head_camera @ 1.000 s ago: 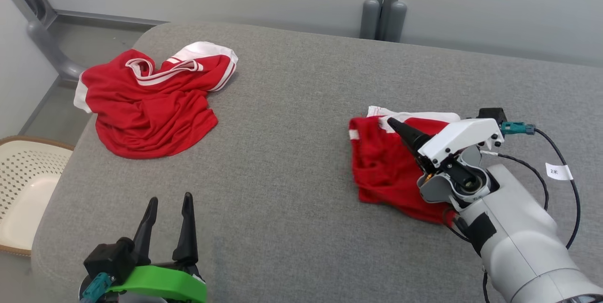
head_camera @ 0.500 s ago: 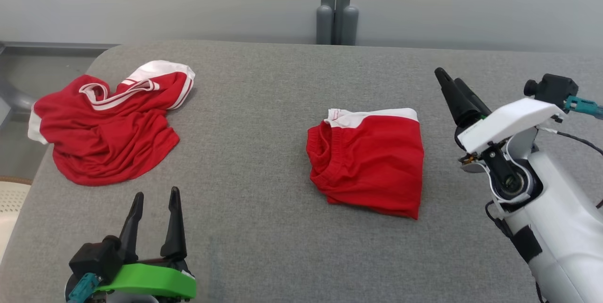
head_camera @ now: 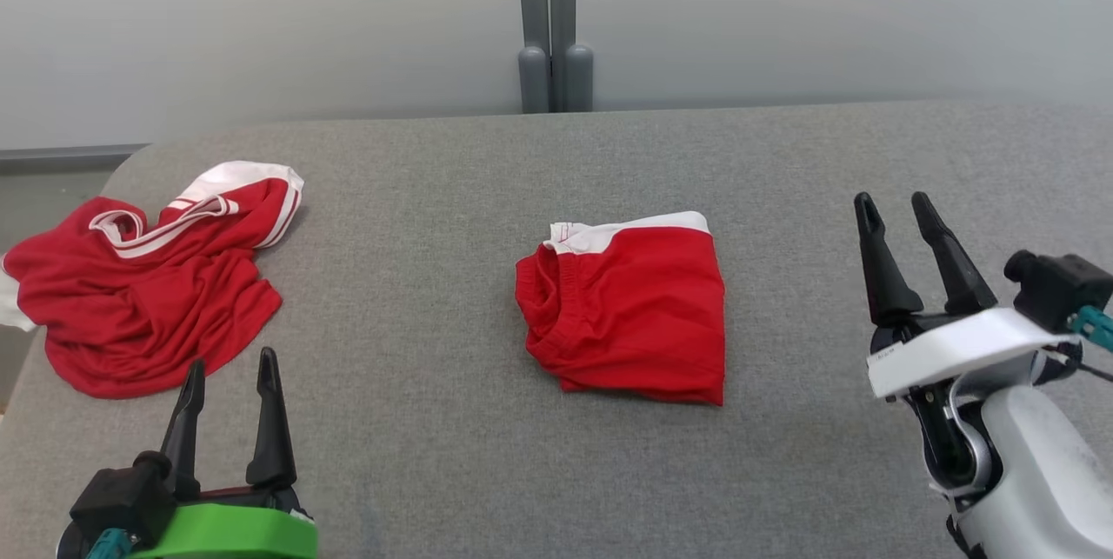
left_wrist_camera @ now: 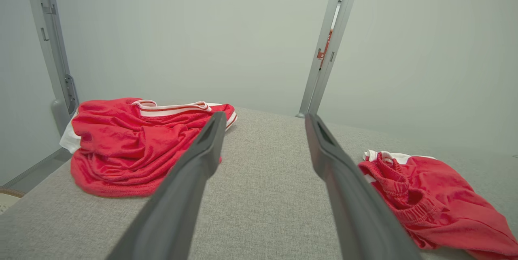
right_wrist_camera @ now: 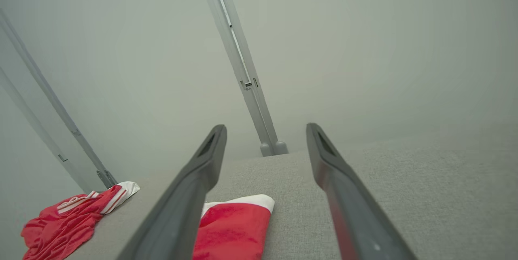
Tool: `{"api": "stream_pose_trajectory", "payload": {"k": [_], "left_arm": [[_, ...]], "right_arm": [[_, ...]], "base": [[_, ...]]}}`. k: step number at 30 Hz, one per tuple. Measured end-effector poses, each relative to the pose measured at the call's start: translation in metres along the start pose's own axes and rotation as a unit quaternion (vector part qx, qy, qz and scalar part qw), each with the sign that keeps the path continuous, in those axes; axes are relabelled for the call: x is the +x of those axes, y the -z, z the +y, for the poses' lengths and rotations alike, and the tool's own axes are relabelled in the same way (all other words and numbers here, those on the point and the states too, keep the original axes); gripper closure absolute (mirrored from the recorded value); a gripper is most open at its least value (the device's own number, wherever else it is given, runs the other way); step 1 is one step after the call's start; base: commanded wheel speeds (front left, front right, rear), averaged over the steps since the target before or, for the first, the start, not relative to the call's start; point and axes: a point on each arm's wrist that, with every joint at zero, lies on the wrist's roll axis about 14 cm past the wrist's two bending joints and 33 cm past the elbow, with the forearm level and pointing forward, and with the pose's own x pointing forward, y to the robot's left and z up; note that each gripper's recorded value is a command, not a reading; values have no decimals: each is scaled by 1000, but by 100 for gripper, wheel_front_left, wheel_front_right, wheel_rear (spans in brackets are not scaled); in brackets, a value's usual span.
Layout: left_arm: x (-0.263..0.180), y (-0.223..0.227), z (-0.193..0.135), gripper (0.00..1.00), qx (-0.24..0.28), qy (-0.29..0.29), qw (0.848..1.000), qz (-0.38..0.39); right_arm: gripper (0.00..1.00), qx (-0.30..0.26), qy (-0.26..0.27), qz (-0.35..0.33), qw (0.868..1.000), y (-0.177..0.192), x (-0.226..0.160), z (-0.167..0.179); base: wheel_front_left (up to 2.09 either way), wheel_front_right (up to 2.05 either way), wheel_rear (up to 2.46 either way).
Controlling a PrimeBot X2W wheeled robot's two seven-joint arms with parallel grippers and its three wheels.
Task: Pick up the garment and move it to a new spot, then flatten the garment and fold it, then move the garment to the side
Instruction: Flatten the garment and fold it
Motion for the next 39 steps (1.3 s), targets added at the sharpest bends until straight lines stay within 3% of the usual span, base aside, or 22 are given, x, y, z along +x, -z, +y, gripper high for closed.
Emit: {"api": "stream_pose_trajectory", "payload": {"k": [9, 19, 32, 39], "left_arm": [[-2, -6, -16, 0, 21, 24, 999, -10], [1, 4, -25, 0, 18, 37, 999, 5], [-2, 6, -20, 0, 16, 28, 999, 7], [-2, 6, -21, 0, 15, 29, 999, 8]], "right_arm": [[0, -71, 51, 12, 996, 16, -42, -13], [0, -81, 57, 25, 995, 27, -48, -10], [0, -85, 39, 50, 994, 44, -38, -2], [0, -84, 30, 126, 988, 69, -7, 0]], "base": [[0, 0, 0], [0, 0, 0], [0, 0, 0], [0, 0, 0]]}}
